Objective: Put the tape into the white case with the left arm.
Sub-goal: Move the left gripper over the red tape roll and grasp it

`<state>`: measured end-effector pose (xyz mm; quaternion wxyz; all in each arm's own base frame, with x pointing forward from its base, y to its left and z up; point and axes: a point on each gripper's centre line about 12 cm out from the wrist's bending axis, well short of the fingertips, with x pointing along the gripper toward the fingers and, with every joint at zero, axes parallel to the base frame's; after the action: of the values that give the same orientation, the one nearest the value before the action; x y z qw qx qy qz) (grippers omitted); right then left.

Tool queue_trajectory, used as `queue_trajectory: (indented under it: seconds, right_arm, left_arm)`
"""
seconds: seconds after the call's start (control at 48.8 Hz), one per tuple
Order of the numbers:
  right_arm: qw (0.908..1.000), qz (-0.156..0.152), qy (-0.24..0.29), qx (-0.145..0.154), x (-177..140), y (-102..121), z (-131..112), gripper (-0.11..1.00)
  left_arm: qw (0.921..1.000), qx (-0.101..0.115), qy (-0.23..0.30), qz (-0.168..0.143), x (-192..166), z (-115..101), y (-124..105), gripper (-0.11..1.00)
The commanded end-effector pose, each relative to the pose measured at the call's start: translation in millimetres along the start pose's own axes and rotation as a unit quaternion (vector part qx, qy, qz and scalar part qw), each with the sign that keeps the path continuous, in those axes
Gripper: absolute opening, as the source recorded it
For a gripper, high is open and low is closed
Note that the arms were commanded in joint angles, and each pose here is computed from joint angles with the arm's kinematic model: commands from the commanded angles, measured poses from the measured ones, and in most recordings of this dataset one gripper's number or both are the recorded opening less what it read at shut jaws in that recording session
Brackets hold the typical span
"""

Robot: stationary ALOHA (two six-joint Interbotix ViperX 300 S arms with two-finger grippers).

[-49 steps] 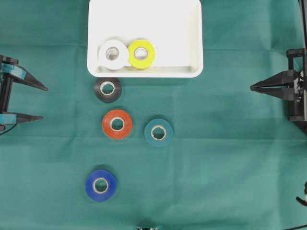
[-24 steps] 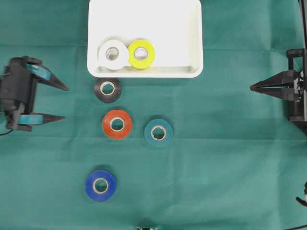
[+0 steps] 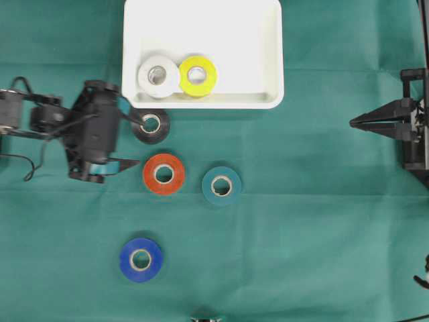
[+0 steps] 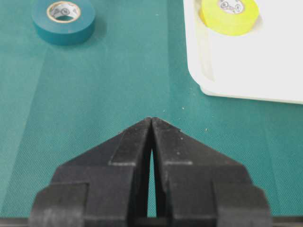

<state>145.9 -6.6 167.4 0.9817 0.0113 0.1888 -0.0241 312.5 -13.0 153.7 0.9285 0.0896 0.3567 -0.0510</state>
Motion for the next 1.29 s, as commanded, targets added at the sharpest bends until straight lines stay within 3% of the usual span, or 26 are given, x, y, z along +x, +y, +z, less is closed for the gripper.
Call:
queue_trajectory:
  seconds: [0.0,0.554,1.272]
  right_arm:
    - [1.0,0.0,-0.008,0.0,0.2,-0.1,5.0,-0.1]
    - [1.0,0.0,-0.008,0.0,0.1,0.1,4.7,-0.1]
    - [1.0,0.0,-0.008,0.001,0.2,0.1,4.6,-0.1]
  left_arm:
    - [0.9999,-0.002,-0.012,0.002,8.7,16.7,3.0,0.89]
    - [1.0,0.003,-0.003,-0.008,30.7,33.0,-2.5,0.89]
    - [0.9979,0.002,0.061,-0.019,72.9,5.3,-7.8,0.89]
